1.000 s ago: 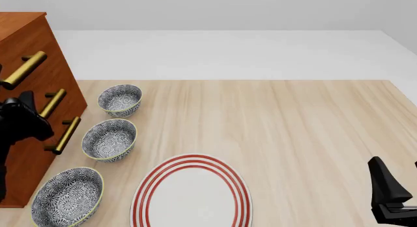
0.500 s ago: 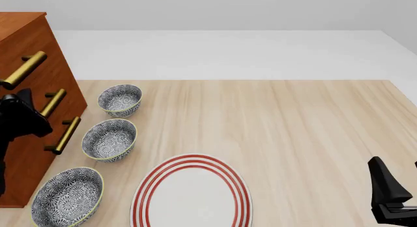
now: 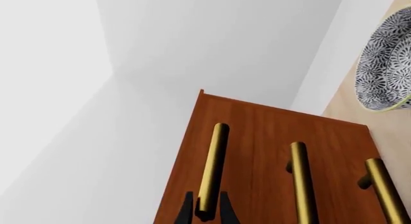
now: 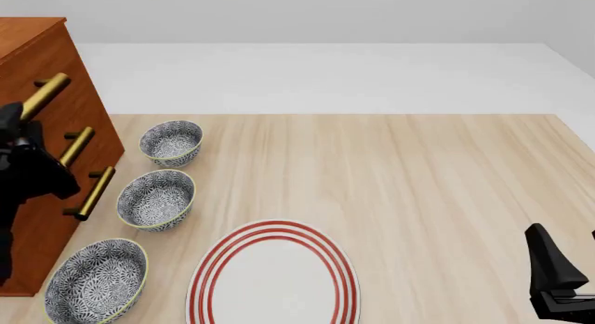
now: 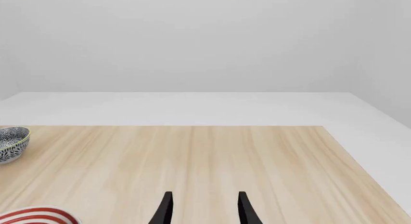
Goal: Open the top drawer of the cabinet.
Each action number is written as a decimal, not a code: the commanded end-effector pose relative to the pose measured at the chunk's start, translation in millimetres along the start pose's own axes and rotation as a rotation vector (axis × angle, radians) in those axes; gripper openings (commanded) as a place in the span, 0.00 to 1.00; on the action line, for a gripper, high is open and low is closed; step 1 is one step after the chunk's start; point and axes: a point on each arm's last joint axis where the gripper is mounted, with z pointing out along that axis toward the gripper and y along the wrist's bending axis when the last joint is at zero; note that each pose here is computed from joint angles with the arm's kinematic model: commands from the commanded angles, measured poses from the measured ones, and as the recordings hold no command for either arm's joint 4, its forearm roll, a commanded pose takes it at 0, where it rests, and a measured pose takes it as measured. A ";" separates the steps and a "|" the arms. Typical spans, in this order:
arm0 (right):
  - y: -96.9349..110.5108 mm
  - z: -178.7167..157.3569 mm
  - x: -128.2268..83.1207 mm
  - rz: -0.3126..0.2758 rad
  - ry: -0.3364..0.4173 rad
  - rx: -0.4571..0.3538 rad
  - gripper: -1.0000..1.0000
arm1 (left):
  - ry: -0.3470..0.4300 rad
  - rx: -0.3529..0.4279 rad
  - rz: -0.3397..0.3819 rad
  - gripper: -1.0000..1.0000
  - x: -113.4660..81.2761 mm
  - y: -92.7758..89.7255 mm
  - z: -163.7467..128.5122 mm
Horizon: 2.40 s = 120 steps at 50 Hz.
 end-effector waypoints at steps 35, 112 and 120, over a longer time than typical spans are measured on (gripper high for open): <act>0.0 0.0 0.0 0.000 0.000 0.000 1.00 | -0.036 -0.028 0.036 0.00 -9.1 4.1 -9.1; 0.0 0.0 0.0 0.000 0.000 0.000 1.00 | -0.150 -0.023 0.030 0.00 -34.8 14.4 -16.1; 0.0 0.0 0.0 0.000 0.000 0.000 1.00 | -0.152 -0.026 0.028 0.00 -35.2 15.4 -16.3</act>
